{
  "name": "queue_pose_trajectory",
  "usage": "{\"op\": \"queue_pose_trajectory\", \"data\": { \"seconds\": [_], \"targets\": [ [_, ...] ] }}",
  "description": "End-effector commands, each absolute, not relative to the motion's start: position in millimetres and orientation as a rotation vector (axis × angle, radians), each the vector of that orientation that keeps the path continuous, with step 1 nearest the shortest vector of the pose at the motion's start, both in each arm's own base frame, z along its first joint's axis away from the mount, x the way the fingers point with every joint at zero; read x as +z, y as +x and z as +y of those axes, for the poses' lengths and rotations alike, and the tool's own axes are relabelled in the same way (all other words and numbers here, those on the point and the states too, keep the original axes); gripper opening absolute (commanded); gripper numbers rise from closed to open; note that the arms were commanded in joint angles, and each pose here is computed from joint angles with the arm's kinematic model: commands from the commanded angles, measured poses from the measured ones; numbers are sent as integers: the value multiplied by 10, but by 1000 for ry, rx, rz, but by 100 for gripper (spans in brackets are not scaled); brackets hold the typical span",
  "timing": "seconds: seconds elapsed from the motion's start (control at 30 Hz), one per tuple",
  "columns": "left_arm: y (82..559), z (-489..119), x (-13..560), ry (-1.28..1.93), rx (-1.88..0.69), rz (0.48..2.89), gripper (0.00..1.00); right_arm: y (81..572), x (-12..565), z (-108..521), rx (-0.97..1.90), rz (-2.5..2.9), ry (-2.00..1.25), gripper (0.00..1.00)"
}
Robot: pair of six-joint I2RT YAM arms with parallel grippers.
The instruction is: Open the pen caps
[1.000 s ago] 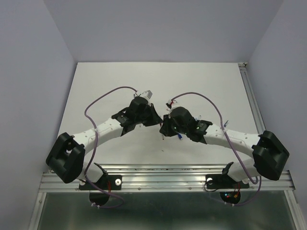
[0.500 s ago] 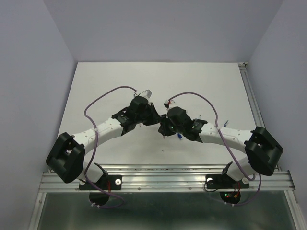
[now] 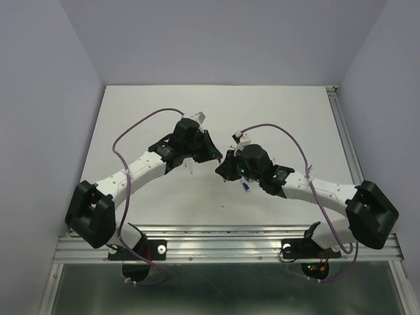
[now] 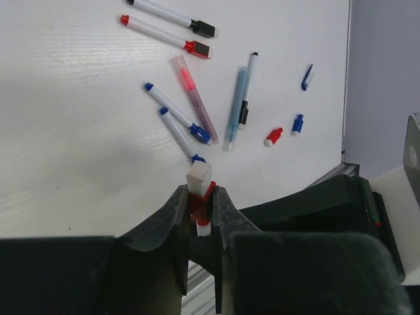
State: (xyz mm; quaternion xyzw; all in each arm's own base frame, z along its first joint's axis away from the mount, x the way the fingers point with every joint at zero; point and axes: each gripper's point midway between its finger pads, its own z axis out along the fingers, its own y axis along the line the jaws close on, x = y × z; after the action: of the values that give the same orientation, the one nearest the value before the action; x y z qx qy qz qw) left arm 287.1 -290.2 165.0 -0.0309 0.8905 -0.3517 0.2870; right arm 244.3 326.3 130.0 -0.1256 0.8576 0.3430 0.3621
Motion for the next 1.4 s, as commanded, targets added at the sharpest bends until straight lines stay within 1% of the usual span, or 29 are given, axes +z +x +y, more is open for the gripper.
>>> {"op": "queue_pose_trajectory", "data": {
  "seconds": [0.0, 0.07, 0.2, 0.53, 0.7, 0.8, 0.9, 1.0, 1.13, 1.17, 1.3, 1.37],
  "targets": [
    [4054, -1965, 2501, -377, -642, 1961, 0, 1481, 1324, 3349, 1267, 2261, -609, 1],
    [4172, -1752, 2612, -437, -579, 1907, 0, 1418, 1342, 3314, 1285, 2260, -624, 1],
    [4315, -1501, 2723, -510, -539, 1862, 0, 1274, 1419, 3303, 1361, 2235, -680, 1],
    [4577, -1020, 2578, -667, -443, 1829, 0, 1013, 1439, 3257, 1489, 2241, -766, 1],
    [4768, -938, 2606, -697, -445, 1815, 0, 932, 1413, 3167, 1489, 2264, -750, 1],
    [4803, -1016, 2636, -658, -494, 1832, 0, 1082, 1414, 3154, 1404, 2269, -662, 1],
    [4694, -1079, 2616, -624, -529, 1855, 0, 1368, 1401, 3191, 1278, 2261, -564, 1],
    [4493, -1091, 2505, -614, -550, 1880, 0, 1756, 1316, 3309, 1141, 2279, -478, 1],
    [4108, -1194, 2159, -589, -575, 1964, 0, 2325, 1179, 3527, 1013, 2307, -374, 2],
    [4024, -1269, 2117, -572, -598, 1980, 0, 2523, 1137, 3625, 951, 2295, -377, 4],
    [3717, -1303, 1868, -571, -581, 2029, 0, 2916, 931, 3848, 851, 2324, -381, 6],
    [3643, -1264, 1849, -588, -570, 2026, 0, 3093, 828, 3927, 802, 2330, -359, 7]
  ]
}}
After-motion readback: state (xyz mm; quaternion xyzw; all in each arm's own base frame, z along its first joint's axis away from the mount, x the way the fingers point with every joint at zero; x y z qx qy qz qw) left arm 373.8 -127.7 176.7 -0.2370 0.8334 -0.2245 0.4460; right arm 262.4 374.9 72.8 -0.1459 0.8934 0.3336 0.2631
